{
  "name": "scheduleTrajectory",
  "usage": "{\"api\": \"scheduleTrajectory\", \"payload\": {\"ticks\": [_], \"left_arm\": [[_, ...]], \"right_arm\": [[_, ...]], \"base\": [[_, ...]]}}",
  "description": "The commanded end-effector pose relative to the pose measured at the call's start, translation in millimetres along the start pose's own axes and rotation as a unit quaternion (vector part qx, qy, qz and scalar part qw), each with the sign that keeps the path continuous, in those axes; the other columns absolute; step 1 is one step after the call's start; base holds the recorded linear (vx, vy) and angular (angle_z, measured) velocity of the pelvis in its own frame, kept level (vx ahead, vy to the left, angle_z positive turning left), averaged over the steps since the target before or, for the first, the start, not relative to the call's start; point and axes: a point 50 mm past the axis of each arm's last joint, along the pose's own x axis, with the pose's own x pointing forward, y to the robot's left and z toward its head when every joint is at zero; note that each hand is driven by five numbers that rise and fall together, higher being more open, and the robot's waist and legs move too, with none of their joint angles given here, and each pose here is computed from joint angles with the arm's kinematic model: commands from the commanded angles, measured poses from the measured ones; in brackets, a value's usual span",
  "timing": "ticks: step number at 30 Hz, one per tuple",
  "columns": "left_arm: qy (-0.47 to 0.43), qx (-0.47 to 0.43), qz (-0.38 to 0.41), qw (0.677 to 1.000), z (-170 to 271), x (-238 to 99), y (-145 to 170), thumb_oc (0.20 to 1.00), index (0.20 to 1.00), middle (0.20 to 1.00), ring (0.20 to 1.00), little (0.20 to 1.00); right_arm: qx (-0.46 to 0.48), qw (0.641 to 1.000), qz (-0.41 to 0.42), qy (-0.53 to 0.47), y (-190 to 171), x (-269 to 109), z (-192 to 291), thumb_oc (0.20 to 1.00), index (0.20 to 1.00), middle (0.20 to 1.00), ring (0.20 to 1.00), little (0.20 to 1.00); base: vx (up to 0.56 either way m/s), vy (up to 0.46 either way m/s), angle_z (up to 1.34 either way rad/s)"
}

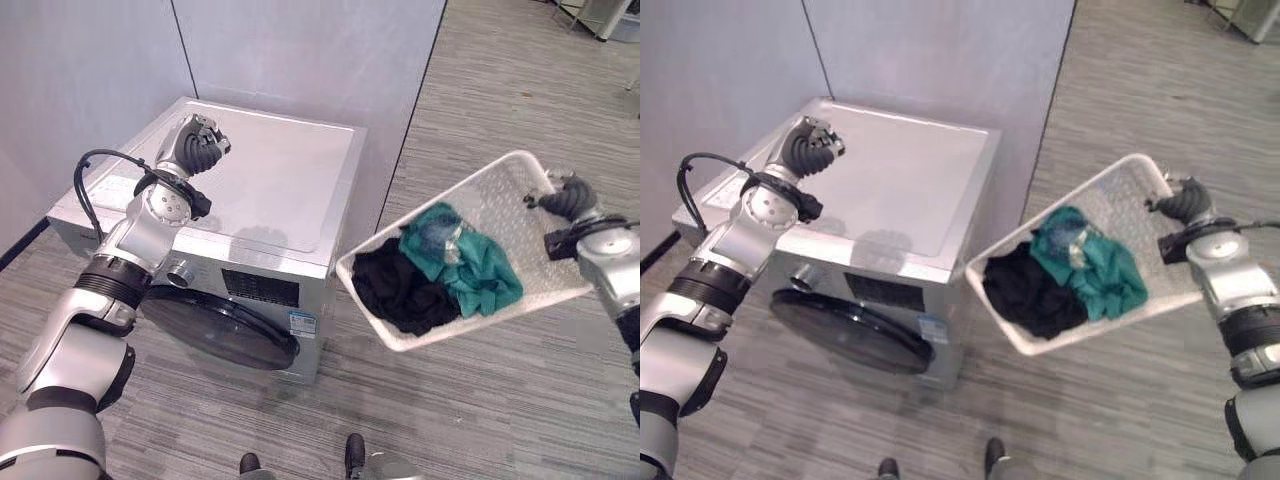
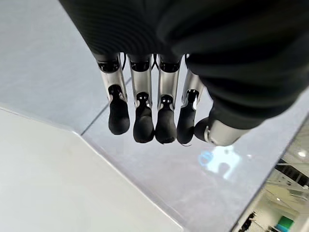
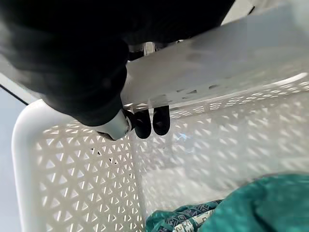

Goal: Grab the laundry basket,head to the washer,open it,put in the laundry and shut it.

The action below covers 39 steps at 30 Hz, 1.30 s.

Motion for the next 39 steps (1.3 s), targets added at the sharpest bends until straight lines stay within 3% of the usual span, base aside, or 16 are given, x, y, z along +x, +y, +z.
{"api": "scheduleTrajectory", "payload": {"ticks": [1, 8, 15, 19, 26, 39], "left_arm": [[0.002, 0.009, 0.001, 1.000, -4.5, 1.6, 4.1, 0.200, 0.200, 0.200, 0.200, 0.200], [0.003, -0.008, -0.009, 1.000, -3.4, 2.6, 0.8, 0.200, 0.200, 0.200, 0.200, 0.200], [0.011, -0.010, -0.018, 1.000, -5.3, 5.8, -9.0, 0.200, 0.200, 0.200, 0.200, 0.200], [0.014, -0.009, -0.029, 0.999, -9.5, 2.6, -15.8, 0.200, 0.200, 0.200, 0.200, 0.200], [0.029, -0.008, -0.021, 0.999, -17.7, 1.8, -11.7, 0.200, 0.200, 0.200, 0.200, 0.200], [0.053, -0.014, -0.042, 0.998, -27.2, -1.7, -30.1, 0.200, 0.200, 0.200, 0.200, 0.200]], "right_arm": [[0.077, 0.979, -0.088, -0.166, -55.2, 1.9, 96.3, 0.200, 0.200, 0.200, 0.200, 0.200], [0.080, 0.969, -0.132, -0.192, -84.0, 7.0, 156.1, 0.200, 0.200, 0.200, 0.200, 0.200], [0.080, 0.963, -0.185, -0.178, -113.5, 2.6, 173.0, 0.200, 0.200, 0.200, 0.200, 0.200], [0.084, 0.966, -0.176, -0.173, -109.2, 5.7, 174.5, 0.200, 0.200, 0.200, 0.200, 0.200], [0.083, 0.975, -0.131, -0.159, -70.5, 19.6, 187.3, 0.200, 0.200, 0.200, 0.200, 0.200], [0.107, 0.966, -0.156, -0.174, -86.6, 11.0, 211.9, 0.200, 0.200, 0.200, 0.200, 0.200]], "base": [[-0.02, -0.077, -0.02], [0.00, -0.063, -0.09], [0.14, 0.128, 0.16], [0.17, 0.191, -0.18], [0.13, 0.199, -0.29], [0.08, 0.070, -0.02]]}}
